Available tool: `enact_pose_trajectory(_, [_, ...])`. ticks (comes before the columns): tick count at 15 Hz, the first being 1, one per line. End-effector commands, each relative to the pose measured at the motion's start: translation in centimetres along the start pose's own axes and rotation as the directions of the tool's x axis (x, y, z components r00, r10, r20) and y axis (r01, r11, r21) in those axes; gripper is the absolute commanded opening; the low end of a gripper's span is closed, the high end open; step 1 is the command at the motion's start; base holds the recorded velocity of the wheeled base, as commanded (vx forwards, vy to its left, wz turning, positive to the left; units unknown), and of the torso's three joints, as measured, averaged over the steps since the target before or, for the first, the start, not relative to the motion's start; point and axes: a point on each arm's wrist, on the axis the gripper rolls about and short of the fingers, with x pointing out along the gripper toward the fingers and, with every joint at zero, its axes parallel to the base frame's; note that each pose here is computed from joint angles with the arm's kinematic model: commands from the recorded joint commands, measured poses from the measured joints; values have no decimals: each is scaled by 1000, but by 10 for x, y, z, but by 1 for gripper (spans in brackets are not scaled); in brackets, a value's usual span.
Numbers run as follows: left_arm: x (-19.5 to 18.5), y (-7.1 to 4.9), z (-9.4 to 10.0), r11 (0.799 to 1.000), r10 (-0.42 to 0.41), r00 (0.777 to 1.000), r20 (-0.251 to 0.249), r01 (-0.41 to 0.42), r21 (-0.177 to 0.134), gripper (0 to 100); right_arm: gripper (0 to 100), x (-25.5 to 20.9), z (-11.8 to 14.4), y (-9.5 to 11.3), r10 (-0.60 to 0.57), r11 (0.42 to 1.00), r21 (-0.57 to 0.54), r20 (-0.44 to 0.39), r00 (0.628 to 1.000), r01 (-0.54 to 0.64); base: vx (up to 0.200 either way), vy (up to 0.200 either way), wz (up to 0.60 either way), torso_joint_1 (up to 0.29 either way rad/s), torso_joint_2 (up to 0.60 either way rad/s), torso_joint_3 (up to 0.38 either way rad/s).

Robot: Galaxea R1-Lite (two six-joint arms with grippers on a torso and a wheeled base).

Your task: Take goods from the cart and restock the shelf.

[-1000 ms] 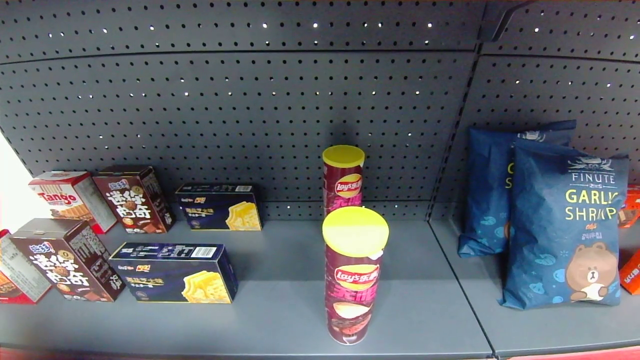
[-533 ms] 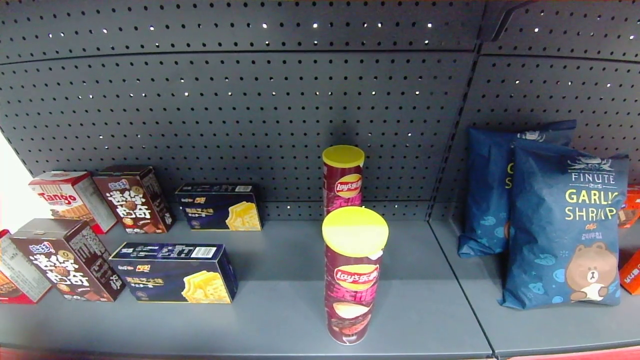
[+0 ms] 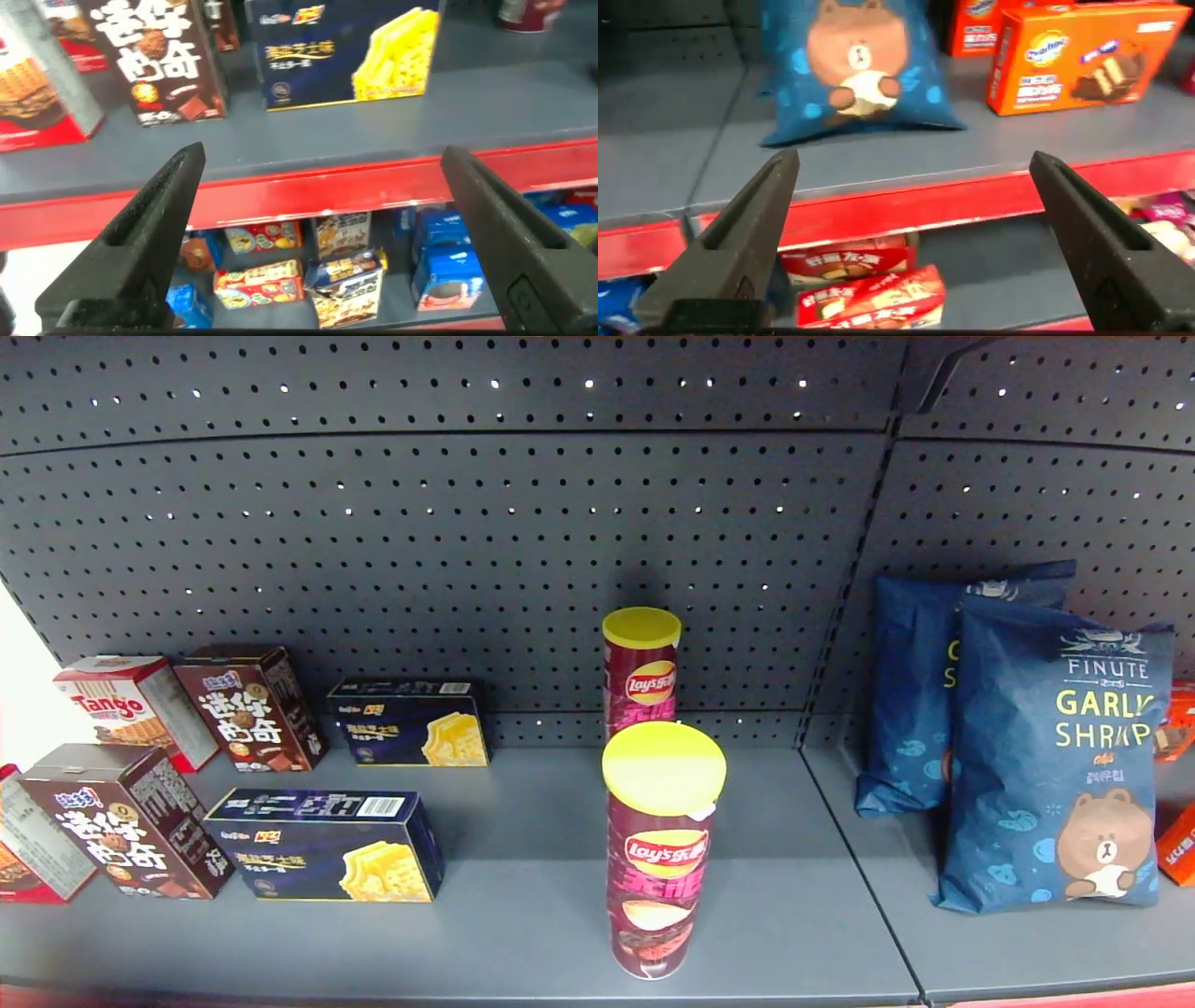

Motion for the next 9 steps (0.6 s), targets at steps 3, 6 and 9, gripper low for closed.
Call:
enact_pose_trajectory(3, [0,0,0,1000,-5,1000,-1,5,1,100,100,0,0,3,128,992,7,1,992,-128,0,0,0,0,0,0])
enact_pose_trajectory(6, [0,-1,0,999,-42,999,2,42,1,100,100,-1,-6,6,281,960,10,-60,958,-281,0,0,0,0,0,0])
enact_pose_trajectory(9, [0,-2,0,997,-75,997,4,75,18,100,100,-1,-6,6,278,961,8,-58,959,-278,0,0,0,0,0,0])
